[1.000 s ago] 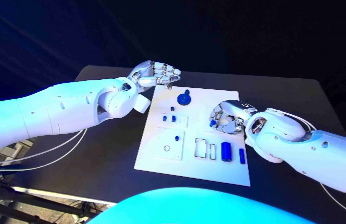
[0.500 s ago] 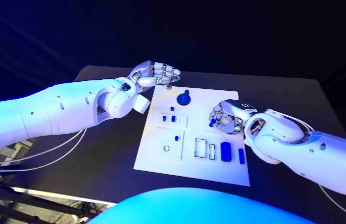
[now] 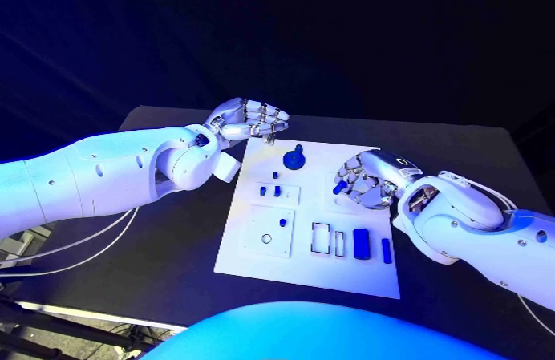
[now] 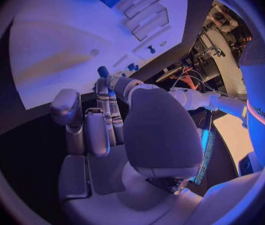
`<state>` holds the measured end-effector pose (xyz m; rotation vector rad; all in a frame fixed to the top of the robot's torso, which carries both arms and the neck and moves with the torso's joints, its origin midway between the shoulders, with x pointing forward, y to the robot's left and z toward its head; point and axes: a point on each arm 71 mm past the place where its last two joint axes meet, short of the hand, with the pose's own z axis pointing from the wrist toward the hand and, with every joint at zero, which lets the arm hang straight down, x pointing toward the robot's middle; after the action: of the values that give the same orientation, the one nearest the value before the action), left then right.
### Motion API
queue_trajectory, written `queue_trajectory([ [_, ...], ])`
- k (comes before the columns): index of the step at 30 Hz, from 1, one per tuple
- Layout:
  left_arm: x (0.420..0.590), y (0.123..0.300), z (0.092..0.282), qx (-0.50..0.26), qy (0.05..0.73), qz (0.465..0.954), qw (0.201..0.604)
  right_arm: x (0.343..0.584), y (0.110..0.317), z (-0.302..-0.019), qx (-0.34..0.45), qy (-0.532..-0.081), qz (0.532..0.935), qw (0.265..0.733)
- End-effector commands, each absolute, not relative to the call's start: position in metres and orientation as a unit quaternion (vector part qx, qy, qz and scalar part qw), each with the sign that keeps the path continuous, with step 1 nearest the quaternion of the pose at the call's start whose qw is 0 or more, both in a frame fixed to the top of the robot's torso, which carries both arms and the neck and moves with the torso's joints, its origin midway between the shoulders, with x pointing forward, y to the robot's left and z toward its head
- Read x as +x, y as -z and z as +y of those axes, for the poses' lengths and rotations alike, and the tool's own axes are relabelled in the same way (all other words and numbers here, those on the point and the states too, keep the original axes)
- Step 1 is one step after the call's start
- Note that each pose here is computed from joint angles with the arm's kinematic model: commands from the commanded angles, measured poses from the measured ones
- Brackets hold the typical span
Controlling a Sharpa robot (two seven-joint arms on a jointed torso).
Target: Assemble the parts on the task board
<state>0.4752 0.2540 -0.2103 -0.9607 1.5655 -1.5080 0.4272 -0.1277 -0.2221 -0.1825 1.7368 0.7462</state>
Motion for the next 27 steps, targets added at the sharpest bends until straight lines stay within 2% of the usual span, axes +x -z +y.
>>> queue_trajectory([
  [1, 0.475, 0.209, 0.251, -0.369, 0.595, 0.612, 0.367, 0.423, 0.213, -0.125, -0.058, -0.339, 0.735, 0.585],
  [5, 0.475, 0.209, 0.251, -0.369, 0.596, 0.612, 0.367, 0.415, 0.205, -0.114, -0.062, -0.360, 0.730, 0.577],
  [11, 0.475, 0.209, 0.249, -0.368, 0.597, 0.612, 0.365, 0.397, 0.204, -0.079, -0.087, -0.400, 0.724, 0.555],
  [19, 0.476, 0.210, 0.244, -0.366, 0.600, 0.613, 0.361, 0.377, 0.220, -0.039, -0.116, -0.434, 0.720, 0.529],
  [27, 0.477, 0.210, 0.243, -0.366, 0.601, 0.613, 0.359, 0.369, 0.240, -0.020, -0.129, -0.440, 0.730, 0.507],
])
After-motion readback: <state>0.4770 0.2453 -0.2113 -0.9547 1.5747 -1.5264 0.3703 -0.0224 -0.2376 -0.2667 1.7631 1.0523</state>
